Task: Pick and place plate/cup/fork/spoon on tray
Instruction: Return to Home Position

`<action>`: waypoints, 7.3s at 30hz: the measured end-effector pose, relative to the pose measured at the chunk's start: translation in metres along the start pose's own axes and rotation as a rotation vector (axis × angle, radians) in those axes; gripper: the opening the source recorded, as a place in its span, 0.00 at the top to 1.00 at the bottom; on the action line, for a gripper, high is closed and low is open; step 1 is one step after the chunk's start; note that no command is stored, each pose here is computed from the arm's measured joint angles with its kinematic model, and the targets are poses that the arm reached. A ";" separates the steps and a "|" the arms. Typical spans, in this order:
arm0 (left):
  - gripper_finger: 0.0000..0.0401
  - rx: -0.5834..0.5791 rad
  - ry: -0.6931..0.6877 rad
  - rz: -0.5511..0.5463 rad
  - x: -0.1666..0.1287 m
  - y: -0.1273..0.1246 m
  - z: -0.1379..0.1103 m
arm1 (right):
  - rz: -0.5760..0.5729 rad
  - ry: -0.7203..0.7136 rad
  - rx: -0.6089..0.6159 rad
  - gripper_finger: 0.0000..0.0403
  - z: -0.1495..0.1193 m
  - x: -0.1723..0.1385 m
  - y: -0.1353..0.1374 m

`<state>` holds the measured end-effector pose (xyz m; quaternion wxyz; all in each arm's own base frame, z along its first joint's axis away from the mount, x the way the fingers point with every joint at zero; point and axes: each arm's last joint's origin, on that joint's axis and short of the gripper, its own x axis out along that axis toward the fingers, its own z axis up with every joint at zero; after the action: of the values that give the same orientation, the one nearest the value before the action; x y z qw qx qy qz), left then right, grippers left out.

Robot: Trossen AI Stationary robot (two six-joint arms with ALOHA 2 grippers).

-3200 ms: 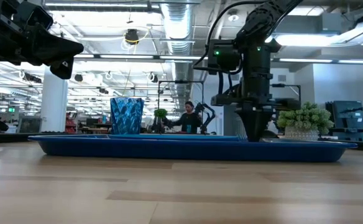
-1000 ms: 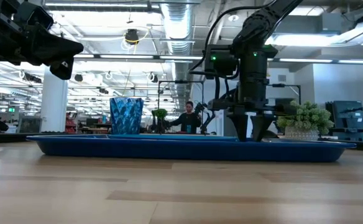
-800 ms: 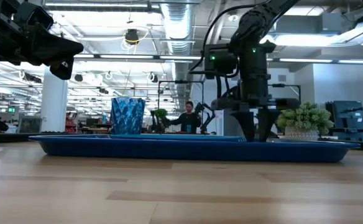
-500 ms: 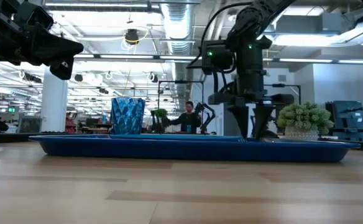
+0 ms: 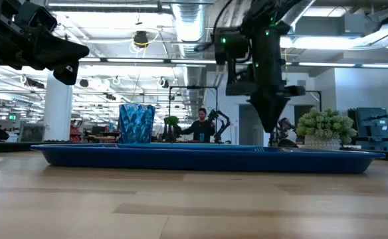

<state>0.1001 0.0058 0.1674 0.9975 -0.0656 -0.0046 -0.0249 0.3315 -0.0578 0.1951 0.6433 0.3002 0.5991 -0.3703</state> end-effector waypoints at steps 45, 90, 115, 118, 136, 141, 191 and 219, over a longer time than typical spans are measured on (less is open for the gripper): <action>1.00 -0.038 0.065 0.034 0.004 0.002 -0.006 | 0.226 0.021 -0.292 0.99 -0.200 0.018 0.046; 1.00 0.005 -0.003 0.202 0.001 0.016 0.001 | 0.676 -1.219 -0.727 1.00 -0.127 -0.007 -0.122; 1.00 0.025 -0.053 0.238 -0.006 0.016 0.004 | 0.664 -1.456 -0.570 1.00 -0.165 0.020 -0.173; 1.00 0.026 -0.058 0.220 -0.006 0.015 0.004 | 0.653 -1.461 -0.562 0.99 -0.165 0.020 -0.174; 1.00 -0.008 -0.052 0.288 -0.006 0.017 0.003 | 0.614 -1.410 -0.521 0.89 -0.160 0.025 -0.176; 1.00 -0.003 -0.051 0.288 -0.006 0.017 0.003 | 0.614 -1.408 -0.522 0.89 -0.160 0.025 -0.175; 1.00 0.000 -0.047 0.279 -0.005 0.016 0.002 | 0.614 -1.409 -0.520 0.89 -0.160 0.026 -0.175; 1.00 0.000 -0.047 0.279 -0.005 0.016 0.002 | 0.614 -1.410 -0.520 0.89 -0.160 0.025 -0.175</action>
<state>0.0956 0.0219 0.1676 0.9909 -0.0661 -0.0188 0.1155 0.0973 -0.0236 0.1636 0.9916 -0.0118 0.0107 -0.1280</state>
